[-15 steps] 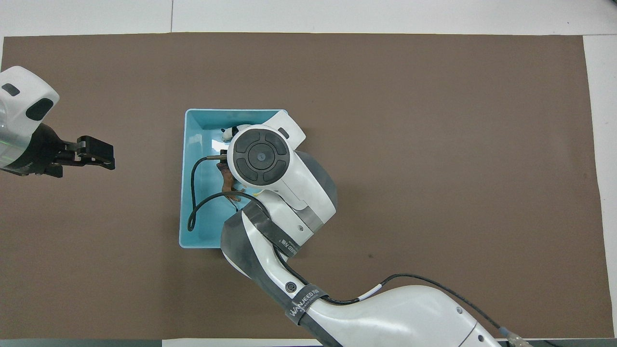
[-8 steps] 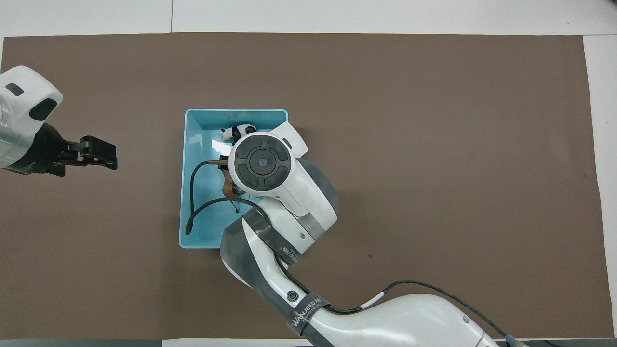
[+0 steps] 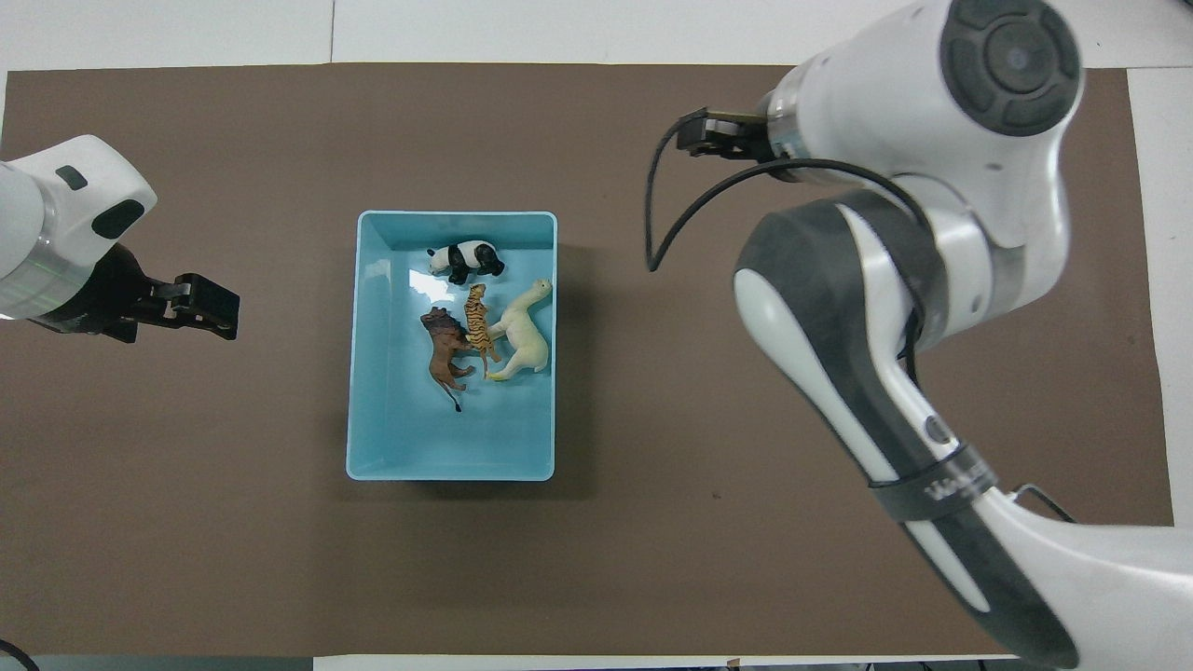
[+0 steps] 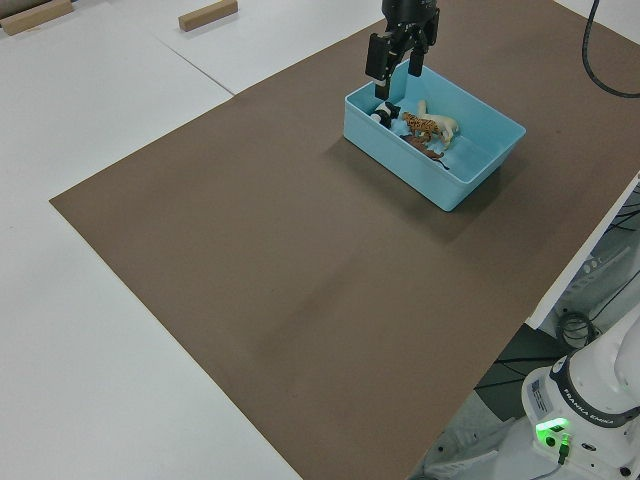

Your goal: Put all toys into storage box

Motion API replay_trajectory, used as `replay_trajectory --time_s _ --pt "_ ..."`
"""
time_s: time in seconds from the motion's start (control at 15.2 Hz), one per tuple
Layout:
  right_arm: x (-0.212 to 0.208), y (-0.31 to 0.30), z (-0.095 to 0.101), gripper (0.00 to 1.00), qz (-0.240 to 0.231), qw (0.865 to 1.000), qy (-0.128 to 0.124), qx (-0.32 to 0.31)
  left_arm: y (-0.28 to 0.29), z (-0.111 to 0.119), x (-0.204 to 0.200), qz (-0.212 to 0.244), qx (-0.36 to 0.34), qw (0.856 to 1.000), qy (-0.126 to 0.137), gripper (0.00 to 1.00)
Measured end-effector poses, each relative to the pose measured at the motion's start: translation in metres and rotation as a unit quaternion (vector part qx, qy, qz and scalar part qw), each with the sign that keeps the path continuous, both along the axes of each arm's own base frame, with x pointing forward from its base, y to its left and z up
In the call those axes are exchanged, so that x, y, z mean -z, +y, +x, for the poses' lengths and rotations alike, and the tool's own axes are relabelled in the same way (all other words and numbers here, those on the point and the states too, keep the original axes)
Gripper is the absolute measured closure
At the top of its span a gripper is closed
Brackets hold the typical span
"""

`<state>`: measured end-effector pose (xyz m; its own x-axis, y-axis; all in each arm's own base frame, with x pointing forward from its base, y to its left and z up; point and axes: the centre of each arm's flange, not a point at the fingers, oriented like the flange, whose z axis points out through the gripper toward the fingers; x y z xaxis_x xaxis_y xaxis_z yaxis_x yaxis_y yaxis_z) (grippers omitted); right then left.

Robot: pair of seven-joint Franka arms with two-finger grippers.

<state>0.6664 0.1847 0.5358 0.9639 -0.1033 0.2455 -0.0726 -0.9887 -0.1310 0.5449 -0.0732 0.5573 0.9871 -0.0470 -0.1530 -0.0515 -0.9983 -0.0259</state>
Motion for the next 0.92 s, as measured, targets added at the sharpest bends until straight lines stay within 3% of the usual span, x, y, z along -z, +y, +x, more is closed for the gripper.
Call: replay_trajectory --time_s 0.13,0.26,0.46,0.79,0.92 --pt "0.005 -0.075 0.011 0.00 -0.023 0.999 0.020 -0.018 0.004 0.001 -0.003 0.000 -0.002 1.000 -0.002 0.00" --pt "-0.001 -0.135 0.007 0.00 -0.033 0.998 0.046 -0.022 0.009 0.002 -0.005 -0.001 -0.004 1.000 -0.005 0.00" --pt "-0.039 -0.180 -0.027 0.00 -0.036 0.995 0.090 -0.026 0.015 0.001 -0.010 -0.001 -0.008 1.000 -0.009 0.00" --pt "-0.116 -0.193 -0.099 0.00 -0.042 0.991 0.128 -0.022 0.025 0.000 -0.019 -0.003 -0.008 1.000 -0.013 0.00" --pt "-0.130 -0.203 -0.117 0.00 -0.044 0.990 0.135 -0.014 0.021 -0.001 -0.021 -0.004 -0.001 1.000 -0.014 0.00"
